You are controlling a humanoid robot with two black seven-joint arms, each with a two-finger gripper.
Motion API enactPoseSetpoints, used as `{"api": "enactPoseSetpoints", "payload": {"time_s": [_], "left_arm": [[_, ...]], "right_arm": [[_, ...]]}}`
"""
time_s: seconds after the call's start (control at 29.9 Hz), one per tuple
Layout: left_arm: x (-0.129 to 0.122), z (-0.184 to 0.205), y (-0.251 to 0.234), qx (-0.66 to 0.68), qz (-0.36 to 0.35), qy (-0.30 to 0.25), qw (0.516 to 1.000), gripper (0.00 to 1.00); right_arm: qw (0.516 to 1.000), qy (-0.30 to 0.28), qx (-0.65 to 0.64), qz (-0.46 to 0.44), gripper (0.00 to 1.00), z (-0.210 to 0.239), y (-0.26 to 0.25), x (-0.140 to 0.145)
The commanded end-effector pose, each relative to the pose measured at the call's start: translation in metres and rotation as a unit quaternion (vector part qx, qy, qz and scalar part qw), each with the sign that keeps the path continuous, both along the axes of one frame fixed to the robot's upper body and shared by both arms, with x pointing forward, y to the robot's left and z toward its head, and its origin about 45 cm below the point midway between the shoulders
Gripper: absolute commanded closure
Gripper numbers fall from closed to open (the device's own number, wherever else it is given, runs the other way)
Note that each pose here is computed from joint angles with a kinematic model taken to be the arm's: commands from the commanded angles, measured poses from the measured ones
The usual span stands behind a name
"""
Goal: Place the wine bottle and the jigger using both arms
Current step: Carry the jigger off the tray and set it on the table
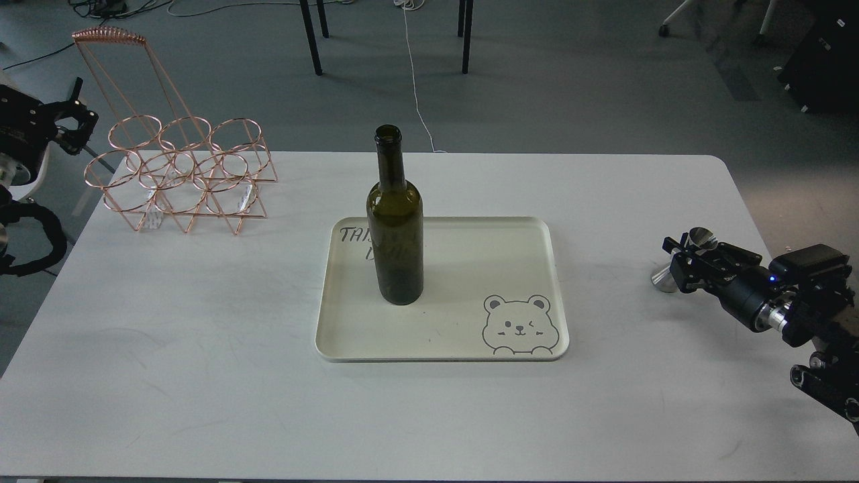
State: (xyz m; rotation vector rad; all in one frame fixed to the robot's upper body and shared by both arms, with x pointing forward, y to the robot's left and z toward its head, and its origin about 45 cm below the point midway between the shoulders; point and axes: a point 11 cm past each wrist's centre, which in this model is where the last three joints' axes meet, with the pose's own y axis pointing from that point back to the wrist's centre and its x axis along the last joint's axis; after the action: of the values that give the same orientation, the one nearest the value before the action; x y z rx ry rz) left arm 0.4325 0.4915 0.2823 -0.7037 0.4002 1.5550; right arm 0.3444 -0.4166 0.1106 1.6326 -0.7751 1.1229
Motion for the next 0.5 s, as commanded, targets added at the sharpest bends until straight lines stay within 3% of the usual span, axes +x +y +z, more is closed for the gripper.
{"api": "enactPoseSetpoints", "payload": {"time_s": [0.0,0.33,0.47], "left_arm": [[0.000,0.001,0.000,0.000,0.000,-0.001,1.000,0.02],[0.000,0.003,0.001,0.001,0.000,-0.003,1.000,0.02],[-0.002,0.010,0.009,0.010,0.002,-0.003,1.000,0.02]], "right_arm": [[1.000,0.003,0.001,0.001,0.48,-0.001,-0.001,-0.003],[0.999,0.031,0.001,0.009,0.32,0.003,-0.018,-0.034],[0.999,0.031,-0.011,0.002,0.06,0.026,-0.042,-0.047]]}}
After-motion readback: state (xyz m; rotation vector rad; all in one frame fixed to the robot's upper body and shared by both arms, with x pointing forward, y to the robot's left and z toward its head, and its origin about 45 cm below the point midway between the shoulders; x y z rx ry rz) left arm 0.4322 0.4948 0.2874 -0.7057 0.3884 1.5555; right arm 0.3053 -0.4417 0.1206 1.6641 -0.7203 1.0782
